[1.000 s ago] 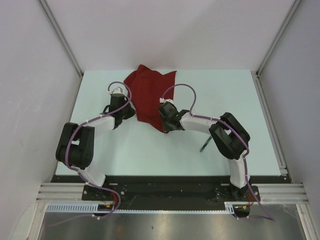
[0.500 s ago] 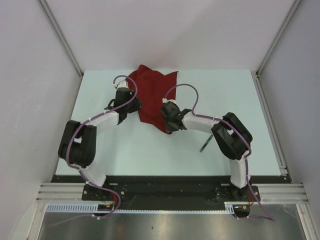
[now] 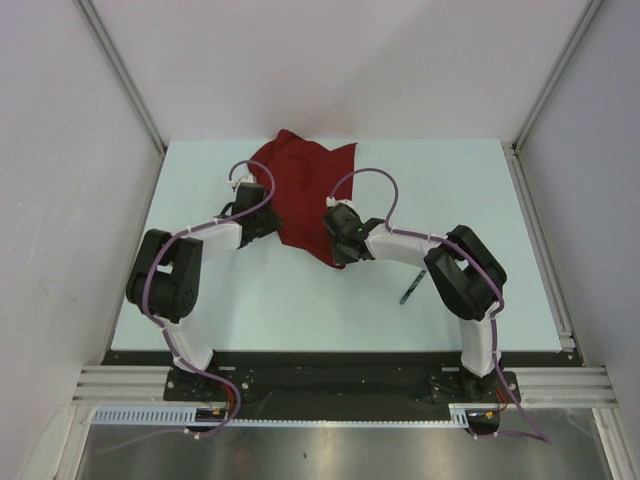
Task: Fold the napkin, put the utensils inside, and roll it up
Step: Flatten the napkin out
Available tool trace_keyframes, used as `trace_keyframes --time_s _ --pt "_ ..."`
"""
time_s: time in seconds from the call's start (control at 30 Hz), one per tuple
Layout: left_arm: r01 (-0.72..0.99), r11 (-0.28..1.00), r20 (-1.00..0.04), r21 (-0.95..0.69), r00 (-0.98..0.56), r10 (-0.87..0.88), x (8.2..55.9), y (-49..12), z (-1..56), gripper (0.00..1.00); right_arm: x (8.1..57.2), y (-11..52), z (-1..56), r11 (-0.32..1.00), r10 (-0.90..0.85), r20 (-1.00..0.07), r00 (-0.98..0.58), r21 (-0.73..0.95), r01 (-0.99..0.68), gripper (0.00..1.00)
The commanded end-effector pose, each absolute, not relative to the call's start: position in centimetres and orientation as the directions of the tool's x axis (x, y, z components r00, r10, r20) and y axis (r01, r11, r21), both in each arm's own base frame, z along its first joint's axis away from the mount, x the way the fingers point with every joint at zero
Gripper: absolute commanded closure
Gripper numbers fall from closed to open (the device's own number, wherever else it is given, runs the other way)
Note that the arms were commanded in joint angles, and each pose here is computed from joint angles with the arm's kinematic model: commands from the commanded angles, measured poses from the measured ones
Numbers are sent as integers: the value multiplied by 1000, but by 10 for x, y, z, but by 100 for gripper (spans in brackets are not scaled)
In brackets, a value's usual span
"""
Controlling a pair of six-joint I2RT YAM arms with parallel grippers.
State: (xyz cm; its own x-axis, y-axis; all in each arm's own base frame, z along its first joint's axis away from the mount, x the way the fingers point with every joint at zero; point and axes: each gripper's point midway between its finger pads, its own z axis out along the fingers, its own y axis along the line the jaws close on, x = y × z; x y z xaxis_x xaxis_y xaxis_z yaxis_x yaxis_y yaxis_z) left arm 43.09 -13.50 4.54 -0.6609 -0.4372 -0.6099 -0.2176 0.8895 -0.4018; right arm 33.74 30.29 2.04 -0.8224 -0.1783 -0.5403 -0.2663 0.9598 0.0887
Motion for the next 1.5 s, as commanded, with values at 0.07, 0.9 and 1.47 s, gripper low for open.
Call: trace_keyframes --time_s 0.07,0.9,1.47 --pt "-222 868 -621 -444 -623 -477 436 -134 58 95 303 263 -13 967 -243 -380 -893 -20 -255 100" --pt "-146 939 -711 -311 -620 -332 234 -119 90 40 299 227 -6 980 -198 -387 -901 -57 -191 100" --pt "-248 885 -662 -395 -591 -461 341 -83 80 27 289 228 32 983 -139 -415 -899 50 -175 53"
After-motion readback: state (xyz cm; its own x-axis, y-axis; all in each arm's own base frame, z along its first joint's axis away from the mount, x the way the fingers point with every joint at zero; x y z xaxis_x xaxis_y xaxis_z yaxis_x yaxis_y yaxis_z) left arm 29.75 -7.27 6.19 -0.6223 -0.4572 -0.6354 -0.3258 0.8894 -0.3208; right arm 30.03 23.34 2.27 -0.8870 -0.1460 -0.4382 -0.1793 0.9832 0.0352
